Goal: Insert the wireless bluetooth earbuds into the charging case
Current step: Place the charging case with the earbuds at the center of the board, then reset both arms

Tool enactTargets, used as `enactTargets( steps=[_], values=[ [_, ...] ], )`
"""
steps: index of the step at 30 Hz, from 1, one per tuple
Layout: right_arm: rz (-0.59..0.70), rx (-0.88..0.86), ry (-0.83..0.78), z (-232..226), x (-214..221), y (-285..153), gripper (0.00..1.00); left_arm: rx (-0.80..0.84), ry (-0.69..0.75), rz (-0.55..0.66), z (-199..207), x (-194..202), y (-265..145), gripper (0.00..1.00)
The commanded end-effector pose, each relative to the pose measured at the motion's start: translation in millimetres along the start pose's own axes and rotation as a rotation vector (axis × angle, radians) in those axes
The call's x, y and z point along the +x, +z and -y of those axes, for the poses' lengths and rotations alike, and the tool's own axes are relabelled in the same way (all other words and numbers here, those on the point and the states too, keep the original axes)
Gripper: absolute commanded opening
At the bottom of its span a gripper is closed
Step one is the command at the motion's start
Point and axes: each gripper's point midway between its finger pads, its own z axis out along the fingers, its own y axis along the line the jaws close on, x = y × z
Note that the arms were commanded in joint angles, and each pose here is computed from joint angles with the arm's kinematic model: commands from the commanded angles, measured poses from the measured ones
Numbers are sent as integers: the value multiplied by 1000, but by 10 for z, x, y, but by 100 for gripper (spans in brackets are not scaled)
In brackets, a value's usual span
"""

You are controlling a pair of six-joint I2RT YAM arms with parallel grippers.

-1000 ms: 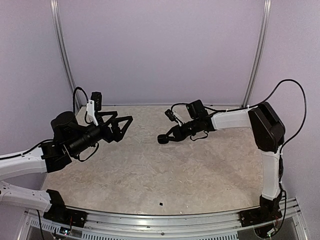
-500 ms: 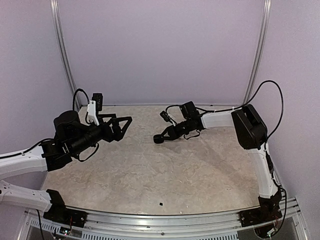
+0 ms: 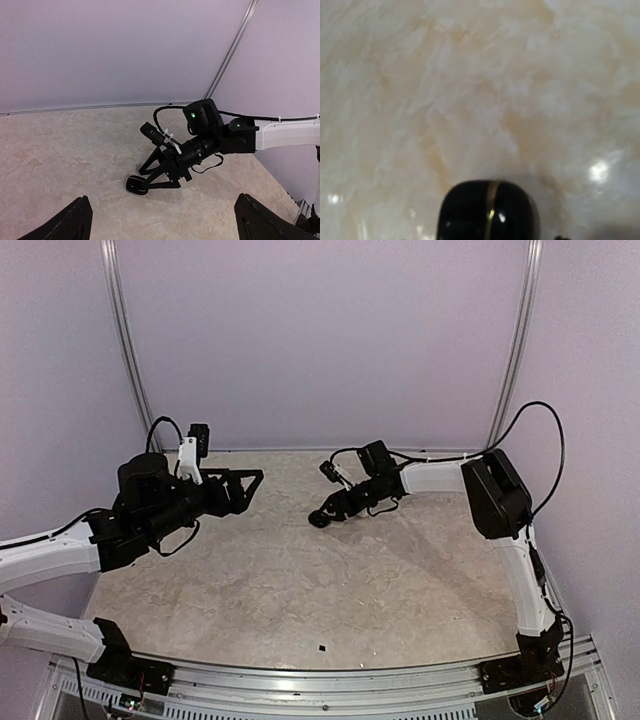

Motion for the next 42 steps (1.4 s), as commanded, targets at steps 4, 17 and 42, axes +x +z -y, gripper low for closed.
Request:
enactTargets(
  steps=[4, 17, 42],
  values=[
    [83, 106, -88, -127, -582, -437, 73, -19, -60, -65, -89, -31, 158, 99],
    [294, 310, -172, -775, -900, -1733, 100, -146, -35, -242, -355, 177, 602, 99],
    [515, 461, -46, -893, 576, -2321, 99, -259, -116, -211, -769, 1012, 482, 99]
  ],
)
